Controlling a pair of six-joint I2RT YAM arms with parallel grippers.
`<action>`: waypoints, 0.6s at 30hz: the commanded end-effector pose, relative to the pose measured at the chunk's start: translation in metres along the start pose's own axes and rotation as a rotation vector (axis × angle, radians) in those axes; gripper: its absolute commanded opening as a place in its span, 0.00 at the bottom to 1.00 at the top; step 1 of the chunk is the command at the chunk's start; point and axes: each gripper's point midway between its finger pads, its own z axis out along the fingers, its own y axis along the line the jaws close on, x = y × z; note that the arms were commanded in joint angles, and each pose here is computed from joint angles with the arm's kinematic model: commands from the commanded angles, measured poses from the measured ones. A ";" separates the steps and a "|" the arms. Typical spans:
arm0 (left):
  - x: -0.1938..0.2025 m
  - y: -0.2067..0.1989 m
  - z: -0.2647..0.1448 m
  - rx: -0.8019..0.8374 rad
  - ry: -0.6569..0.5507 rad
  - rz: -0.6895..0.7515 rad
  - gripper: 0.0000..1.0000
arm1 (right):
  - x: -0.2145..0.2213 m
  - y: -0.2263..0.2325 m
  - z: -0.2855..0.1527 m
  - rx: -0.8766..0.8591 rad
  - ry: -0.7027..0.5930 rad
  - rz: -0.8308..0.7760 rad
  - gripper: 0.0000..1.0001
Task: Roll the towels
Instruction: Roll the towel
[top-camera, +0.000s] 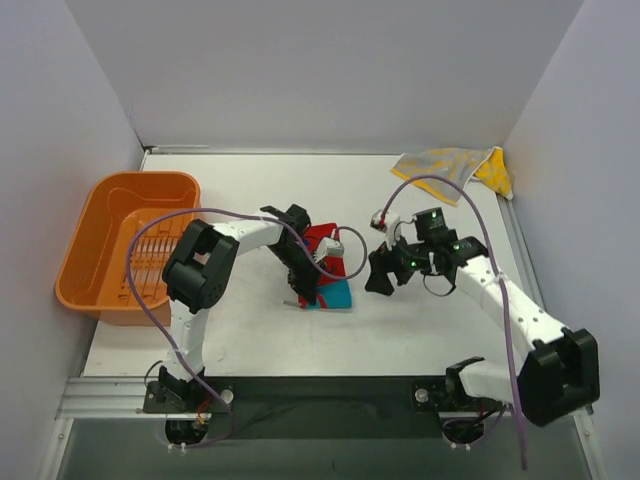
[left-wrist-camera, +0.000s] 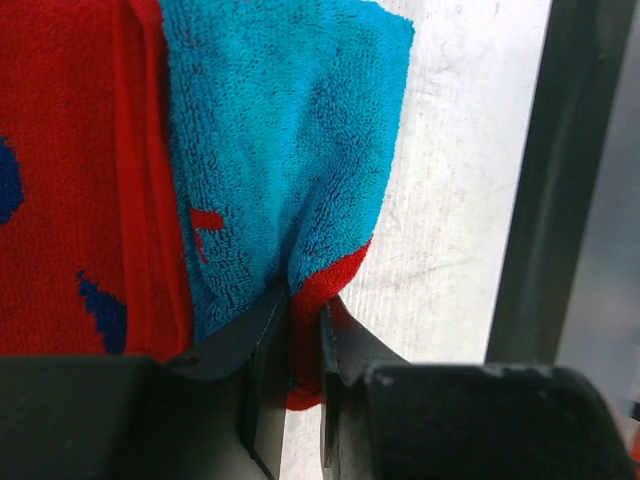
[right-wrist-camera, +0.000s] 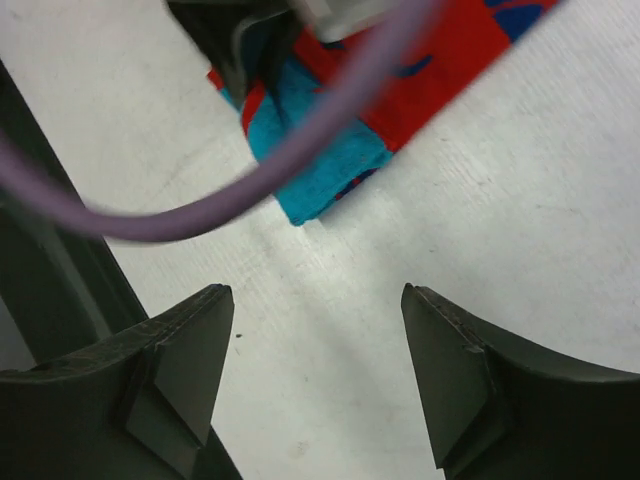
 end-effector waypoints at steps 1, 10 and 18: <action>0.030 0.003 0.004 0.057 0.086 -0.103 0.08 | 0.000 0.015 -0.001 0.016 -0.032 -0.226 0.70; 0.035 0.016 0.007 0.091 0.115 -0.152 0.10 | 0.010 0.061 0.034 -0.025 -0.009 -0.609 0.68; 0.035 0.020 0.009 0.100 0.122 -0.175 0.12 | 0.003 0.062 0.092 -0.051 0.006 -0.782 0.61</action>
